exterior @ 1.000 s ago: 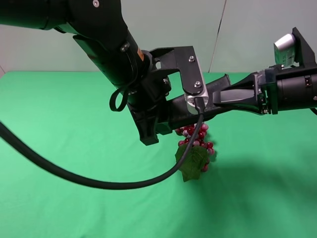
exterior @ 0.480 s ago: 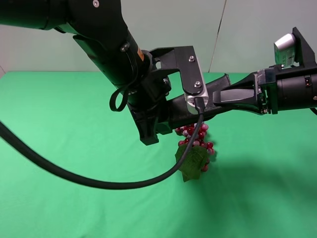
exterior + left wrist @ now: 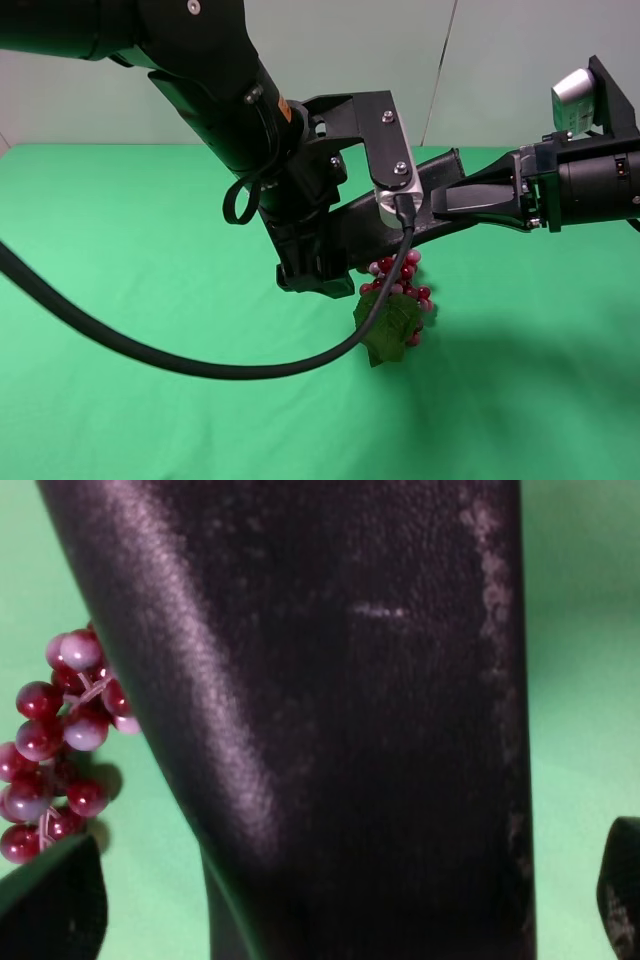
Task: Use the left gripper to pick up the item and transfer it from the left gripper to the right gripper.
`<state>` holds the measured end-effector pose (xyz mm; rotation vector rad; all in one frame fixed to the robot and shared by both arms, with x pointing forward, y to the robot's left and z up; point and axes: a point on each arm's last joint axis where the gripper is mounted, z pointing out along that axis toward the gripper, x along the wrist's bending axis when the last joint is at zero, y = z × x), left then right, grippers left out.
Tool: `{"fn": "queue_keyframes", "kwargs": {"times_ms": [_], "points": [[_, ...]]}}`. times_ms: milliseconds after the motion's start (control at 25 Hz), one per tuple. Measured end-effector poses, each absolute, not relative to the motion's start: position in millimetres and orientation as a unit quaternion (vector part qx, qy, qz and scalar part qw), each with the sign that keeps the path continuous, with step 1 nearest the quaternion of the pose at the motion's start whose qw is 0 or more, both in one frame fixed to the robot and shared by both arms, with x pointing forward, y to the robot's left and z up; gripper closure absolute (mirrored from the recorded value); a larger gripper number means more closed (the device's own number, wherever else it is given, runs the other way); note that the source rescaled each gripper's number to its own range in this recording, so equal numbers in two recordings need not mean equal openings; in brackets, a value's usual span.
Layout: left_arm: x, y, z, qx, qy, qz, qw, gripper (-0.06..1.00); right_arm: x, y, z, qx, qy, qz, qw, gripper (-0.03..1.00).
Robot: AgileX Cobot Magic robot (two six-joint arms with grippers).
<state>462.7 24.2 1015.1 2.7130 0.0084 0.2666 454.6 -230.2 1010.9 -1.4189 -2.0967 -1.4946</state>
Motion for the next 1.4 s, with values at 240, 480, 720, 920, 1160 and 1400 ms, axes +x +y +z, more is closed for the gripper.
{"fn": "queue_keyframes", "kwargs": {"times_ms": [240, 480, 720, 920, 1160, 1400], "points": [[460.5, 26.4, 1018.6, 0.975, 0.007, 0.092, 0.205, -0.05, 454.5, -230.2, 1010.8, -0.479, -0.710, -0.506, 0.100, 0.92], [450.4, 37.9, 1054.0, 0.963, 0.037, 0.111, 0.243, -0.05, 454.5, -230.2, 1010.8, -0.479, -0.710, -0.506, 0.100, 0.92], [434.8, 62.8, 1088.1, 0.959, 0.081, 0.126, 0.241, -0.05, 454.5, -230.2, 1010.8, -0.479, -0.711, -0.506, 0.100, 0.92], [425.0, 84.7, 1106.3, 0.958, 0.125, 0.141, 0.216, -0.05, 454.5, -230.2, 1010.8, -0.479, -0.711, -0.506, 0.100, 0.92], [405.1, 119.2, 1133.1, 0.950, 0.187, 0.158, 0.195, -0.04, 454.5, -230.2, 1010.8, -0.479, -0.711, -0.506, 0.100, 0.92], [377.0, 158.6, 1156.7, 0.932, 0.244, 0.173, 0.204, -0.04, 454.5, -230.2, 1010.8, -0.479, -0.711, -0.506, 0.100, 0.92]]}}
